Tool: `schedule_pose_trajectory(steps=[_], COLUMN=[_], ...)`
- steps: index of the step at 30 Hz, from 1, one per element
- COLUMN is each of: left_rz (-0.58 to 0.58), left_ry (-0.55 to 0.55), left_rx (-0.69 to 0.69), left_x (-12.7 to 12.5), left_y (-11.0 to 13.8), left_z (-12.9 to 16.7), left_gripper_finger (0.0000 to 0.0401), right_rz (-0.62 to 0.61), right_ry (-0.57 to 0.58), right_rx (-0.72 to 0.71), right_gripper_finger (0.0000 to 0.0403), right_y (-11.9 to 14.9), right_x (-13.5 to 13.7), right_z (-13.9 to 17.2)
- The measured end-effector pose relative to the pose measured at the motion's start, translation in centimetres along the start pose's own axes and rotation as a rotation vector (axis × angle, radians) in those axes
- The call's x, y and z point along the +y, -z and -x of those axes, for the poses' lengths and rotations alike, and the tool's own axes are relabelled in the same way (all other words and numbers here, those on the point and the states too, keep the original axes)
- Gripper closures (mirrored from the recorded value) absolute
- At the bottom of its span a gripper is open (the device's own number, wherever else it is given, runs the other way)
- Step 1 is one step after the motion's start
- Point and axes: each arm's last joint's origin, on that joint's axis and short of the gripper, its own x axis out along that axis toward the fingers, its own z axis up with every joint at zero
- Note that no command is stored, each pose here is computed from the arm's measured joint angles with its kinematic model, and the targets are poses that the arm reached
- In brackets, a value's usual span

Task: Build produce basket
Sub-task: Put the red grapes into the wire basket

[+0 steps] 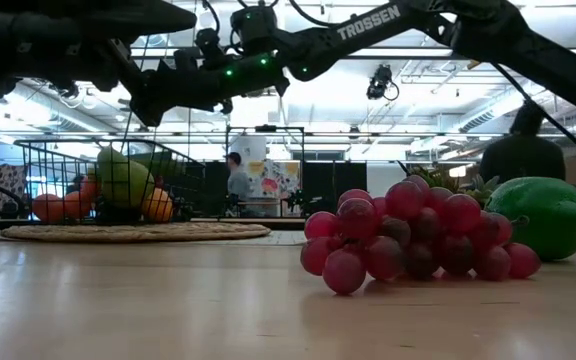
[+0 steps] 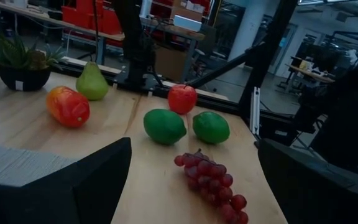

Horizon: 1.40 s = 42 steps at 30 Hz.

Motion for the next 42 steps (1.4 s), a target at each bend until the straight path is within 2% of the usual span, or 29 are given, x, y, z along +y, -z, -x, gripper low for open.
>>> schedule_pose_trajectory(steps=[4, 9, 18, 25, 30, 36, 42], left_rz=[0.000, 0.001, 0.002, 0.002, 0.011, 0.012, 0.012], left_ry=[0.001, 0.001, 0.001, -0.011, -0.020, -0.019, -0.019], left_rx=[0.000, -0.001, -0.001, -0.004, -0.007, -0.006, -0.006], left_x=[0.0, 0.0, 0.0, 0.0, 0.1, 0.0, 0.0], left_y=[0.0, 0.0, 0.0, 0.0, 0.0, 0.0, 0.0], left_z=[0.0, 0.0, 0.0, 0.0, 0.0, 0.0, 0.0], left_gripper_finger=[0.0044, 0.0044, 0.0044, 0.0044, 0.0044, 0.0044, 0.0044], right_rz=[-0.008, -0.024, 0.011, -0.012, -0.009, -0.067, -0.094], right_ry=[0.014, 0.001, 0.064, 0.034, 0.003, 0.001, -0.035], right_rx=[0.046, 0.206, 0.450, 0.742, 0.903, 0.995, 1.167], right_gripper_finger=[0.0146, 0.0140, 0.0140, 0.0140, 0.0140, 0.0140, 0.0140], right_y=[0.4, 0.2, -3.0, -2.8, -2.5, -4.1, -4.3], right_x=[0.0, 0.2, 0.0, 0.2, 1.6, 3.2, 7.8], right_z=[0.0, 1.2, 5.9, 9.4, 11.0, 13.7, 15.8])
